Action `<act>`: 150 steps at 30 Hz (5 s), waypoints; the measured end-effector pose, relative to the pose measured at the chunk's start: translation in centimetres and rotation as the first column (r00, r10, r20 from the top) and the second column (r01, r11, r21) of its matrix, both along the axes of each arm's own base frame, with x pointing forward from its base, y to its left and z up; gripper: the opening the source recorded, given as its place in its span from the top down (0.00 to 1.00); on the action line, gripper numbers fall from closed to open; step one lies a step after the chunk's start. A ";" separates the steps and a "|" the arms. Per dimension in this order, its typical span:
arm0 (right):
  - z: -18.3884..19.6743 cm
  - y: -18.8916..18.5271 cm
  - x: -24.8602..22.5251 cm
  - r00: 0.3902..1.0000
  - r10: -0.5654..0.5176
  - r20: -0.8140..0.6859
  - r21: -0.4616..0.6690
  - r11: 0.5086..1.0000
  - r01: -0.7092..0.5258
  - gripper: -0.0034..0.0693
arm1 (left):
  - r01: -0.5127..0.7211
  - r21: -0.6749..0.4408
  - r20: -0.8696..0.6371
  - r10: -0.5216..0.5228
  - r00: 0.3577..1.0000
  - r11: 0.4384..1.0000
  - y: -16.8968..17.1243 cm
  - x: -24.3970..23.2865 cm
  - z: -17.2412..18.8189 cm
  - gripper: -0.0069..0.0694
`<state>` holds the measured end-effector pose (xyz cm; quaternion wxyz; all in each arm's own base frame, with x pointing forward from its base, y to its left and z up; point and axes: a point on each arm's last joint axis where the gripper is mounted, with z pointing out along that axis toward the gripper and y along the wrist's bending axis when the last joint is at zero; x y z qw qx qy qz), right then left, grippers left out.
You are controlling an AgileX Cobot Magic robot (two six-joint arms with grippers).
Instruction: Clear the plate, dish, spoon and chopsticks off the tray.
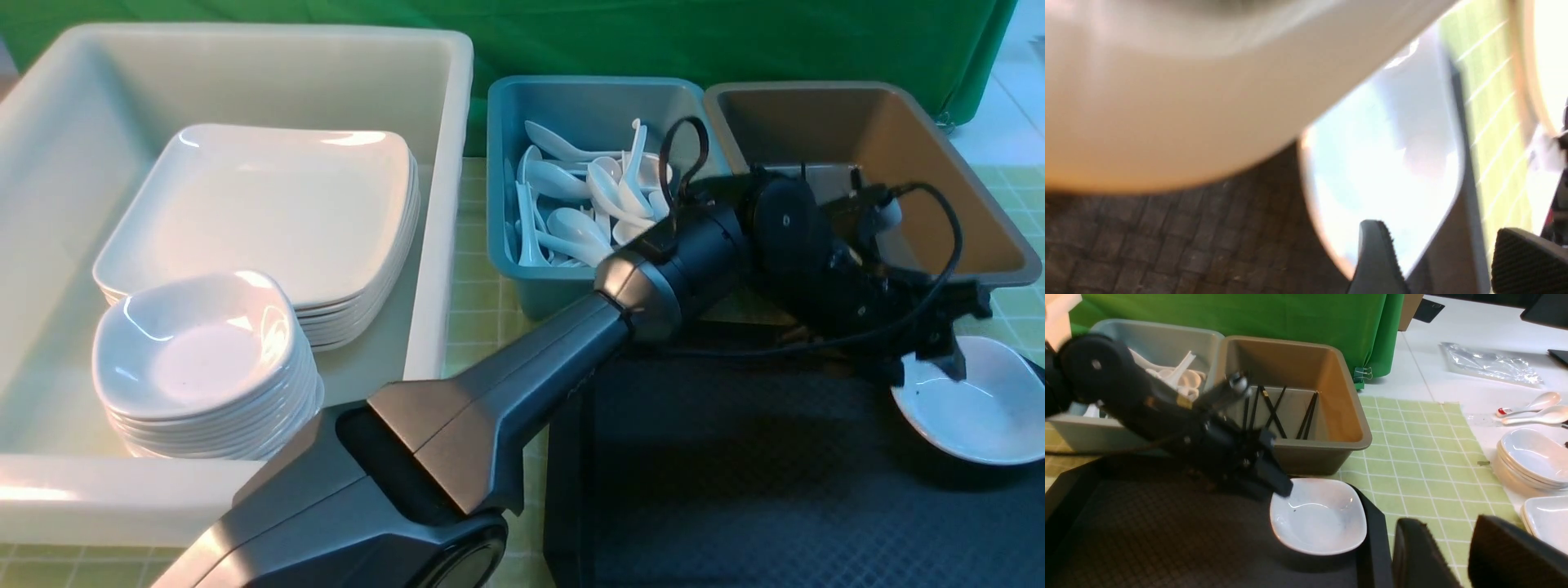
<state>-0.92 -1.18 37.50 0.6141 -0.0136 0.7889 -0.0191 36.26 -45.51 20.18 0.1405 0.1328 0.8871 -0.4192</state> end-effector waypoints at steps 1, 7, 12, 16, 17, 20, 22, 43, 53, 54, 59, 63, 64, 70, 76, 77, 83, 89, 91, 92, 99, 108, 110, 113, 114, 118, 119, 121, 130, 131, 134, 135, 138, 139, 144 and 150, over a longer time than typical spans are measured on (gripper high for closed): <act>0.0 0.0 0.0 1.000 0.000 0.000 0.000 1.000 0.000 0.68 | -0.001 0.012 0.003 0.001 1.000 1.000 0.2 0.0 0.3 0.45; 0.0 0.0 0.0 1.000 0.000 0.002 0.000 1.000 0.000 0.68 | 0.014 0.153 -0.024 -0.010 1.000 0.988 1.0 -0.6 0.1 0.45; 0.0 0.0 0.0 1.000 0.000 0.003 0.000 1.000 0.000 0.68 | -0.011 0.191 0.011 0.010 1.000 0.982 0.0 -1.2 -1.4 0.45; 0.0 0.0 0.0 1.000 0.001 0.005 0.000 1.000 -0.001 0.68 | -0.037 0.138 0.041 0.031 0.999 0.990 -1.2 -1.4 -2.4 0.45; 0.0 0.0 0.0 1.000 0.001 0.005 0.000 1.000 -0.001 0.68 | -0.041 0.128 0.047 0.035 0.998 0.991 -1.3 -1.4 -2.5 0.45; 0.0 0.0 0.0 1.000 0.001 0.005 0.000 1.000 -0.001 0.68 | -0.048 0.118 0.039 0.044 0.998 0.992 -1.7 -1.5 -3.2 0.45; 0.0 0.0 0.0 1.000 0.001 0.005 0.000 1.000 -0.001 0.68 | -0.058 0.119 0.025 0.056 0.998 0.991 -1.8 -1.5 -3.7 0.45; 0.0 0.0 0.0 1.000 0.001 0.005 0.000 1.000 -0.001 0.67 | -0.115 0.020 -0.020 0.116 0.993 0.993 -2.8 -1.2 -5.6 0.55; 0.0 0.0 0.0 1.000 0.001 0.005 0.000 1.000 -0.001 0.66 | -0.092 0.023 -0.054 0.094 0.994 0.995 -2.9 -1.7 -5.4 0.90; 0.0 0.0 0.0 1.000 0.001 0.005 0.000 1.000 -0.001 0.66 | -0.091 0.025 -0.057 0.092 0.994 0.996 -2.9 -1.7 -5.4 0.90; 0.0 0.0 0.0 1.000 0.001 0.005 0.000 1.000 -0.001 0.66 | -0.015 0.073 -0.008 0.016 1.000 0.997 -1.4 -1.9 -1.0 0.91; 0.0 0.0 0.0 1.000 0.001 0.005 0.000 1.000 -0.001 0.65 | -0.006 0.020 0.101 0.004 0.995 1.000 0.8 -1.2 5.3 0.91; 0.0 0.0 0.0 1.000 0.001 0.005 0.000 1.000 -0.001 0.65 | -0.004 -0.004 0.146 0.004 0.989 1.000 1.6 -1.0 7.5 0.91; 0.1 0.0 0.0 1.000 0.001 0.006 0.000 1.000 -0.001 0.64 | -0.048 -0.063 0.377 0.069 0.924 0.997 11.7 0.2 21.0 0.91; 0.6 0.1 0.2 0.997 0.008 0.071 0.001 1.000 -0.008 0.64 | -0.212 -0.111 0.517 0.239 0.822 0.971 22.9 0.1 29.7 0.91; 0.7 0.1 0.3 0.996 0.010 0.090 0.000 1.000 -0.010 0.64 | -0.229 -0.129 0.526 0.263 0.809 0.965 24.3 -0.3 30.8 0.91; 1.2 0.2 0.4 0.987 0.018 0.158 0.000 1.000 -0.018 0.64 | -0.254 -0.085 0.504 0.261 0.823 0.964 27.8 -1.4 31.7 0.91; 1.2 0.2 0.6 0.986 0.020 0.167 -0.001 1.000 -0.020 0.64 | -0.337 0.211 0.381 0.240 0.893 0.918 31.4 -2.3 26.2 0.91; 1.3 0.2 0.6 0.984 0.021 0.178 -0.001 1.000 -0.021 0.64 | -0.400 0.315 0.358 0.283 0.890 0.861 33.9 -3.0 24.4 0.91; 1.4 0.2 0.6 0.982 0.022 0.186 -0.001 1.000 -0.022 0.64 | -0.429 0.346 0.350 0.310 0.884 0.834 35.0 -3.1 24.0 0.91; 1.9 0.3 0.6 0.970 0.027 0.240 -0.002 1.000 -0.028 0.64 | -0.601 0.441 0.254 0.549 0.796 0.667 44.3 -6.8 20.5 0.91; 2.0 0.3 0.6 0.966 0.029 0.257 -0.002 1.000 -0.030 0.64 | -0.708 0.378 0.078 0.742 0.666 0.596 47.9 -10.6 12.9 0.91; 2.1 0.3 0.6 0.964 0.030 0.263 -0.002 1.000 -0.030 0.64 | -0.714 0.371 0.043 0.757 0.652 0.594 47.8 -10.8 11.3 0.91; 2.1 0.3 0.6 0.964 0.030 0.263 -0.002 1.000 -0.030 0.63 | -0.719 0.375 0.024 0.769 0.639 0.585 47.8 -11.0 9.7 0.91; 2.1 0.3 0.6 0.964 0.030 0.263 -0.002 1.000 -0.030 0.63 | -0.725 0.370 0.022 0.775 0.631 0.580 47.8 -11.0 9.3 0.91; 2.1 0.3 0.6 0.964 0.030 0.262 -0.002 1.000 -0.030 0.63 | -0.741 0.357 0.032 0.786 0.618 0.568 47.8 -10.9 8.9 0.90; 2.1 0.3 0.6 0.965 0.030 0.262 -0.002 1.000 -0.030 0.63 | -0.744 0.354 0.036 0.787 0.616 0.567 47.9 -10.9 8.9 0.90; 2.1 0.3 0.6 0.965 0.029 0.259 -0.002 1.000 -0.030 0.63 | -0.744 0.355 0.038 0.787 0.616 0.566 47.9 -10.9 8.9 0.88; 1.9 0.3 0.6 0.969 0.028 0.244 -0.002 1.000 -0.028 0.63 | -0.729 0.395 0.064 0.775 0.629 0.559 48.2 -11.0 8.7 0.63; 1.9 0.3 0.6 0.969 0.028 0.244 -0.002 1.000 -0.028 0.63 | -0.727 0.398 0.064 0.773 0.631 0.560 48.2 -11.1 8.7 0.60; 1.9 0.3 0.6 0.970 0.028 0.243 -0.002 1.000 -0.028 0.63 | -0.719 0.413 0.070 0.768 0.637 0.559 48.3 -11.1 8.6 0.48; 1.9 0.3 0.6 0.970 0.027 0.241 -0.002 1.000 -0.028 0.63 | -0.714 0.421 0.074 0.764 0.641 0.559 48.3 -11.2 8.7 0.44; 1.8 0.3 0.7 0.972 0.027 0.231 -0.003 1.000 -0.027 0.69 | -0.699 0.441 0.091 0.746 0.659 0.564 48.5 -11.2 9.4 0.37; 1.8 0.3 0.8 0.973 0.028 0.227 -0.005 1.000 -0.027 0.72 | -0.693 0.445 0.099 0.739 0.667 0.567 48.5 -11.1 9.8 0.36; 1.6 0.7 3.3 0.991 0.059 0.116 -0.054 0.997 -0.053 0.92 | -0.661 0.479 0.143 0.691 0.709 0.578 48.8 -11.1 12.3 0.36; 0.6 2.3 7.9 0.979 0.191 -0.074 -0.062 0.979 -0.195 0.95 | -0.630 0.498 0.204 0.626 0.753 0.596 48.9 -11.2 15.3 0.63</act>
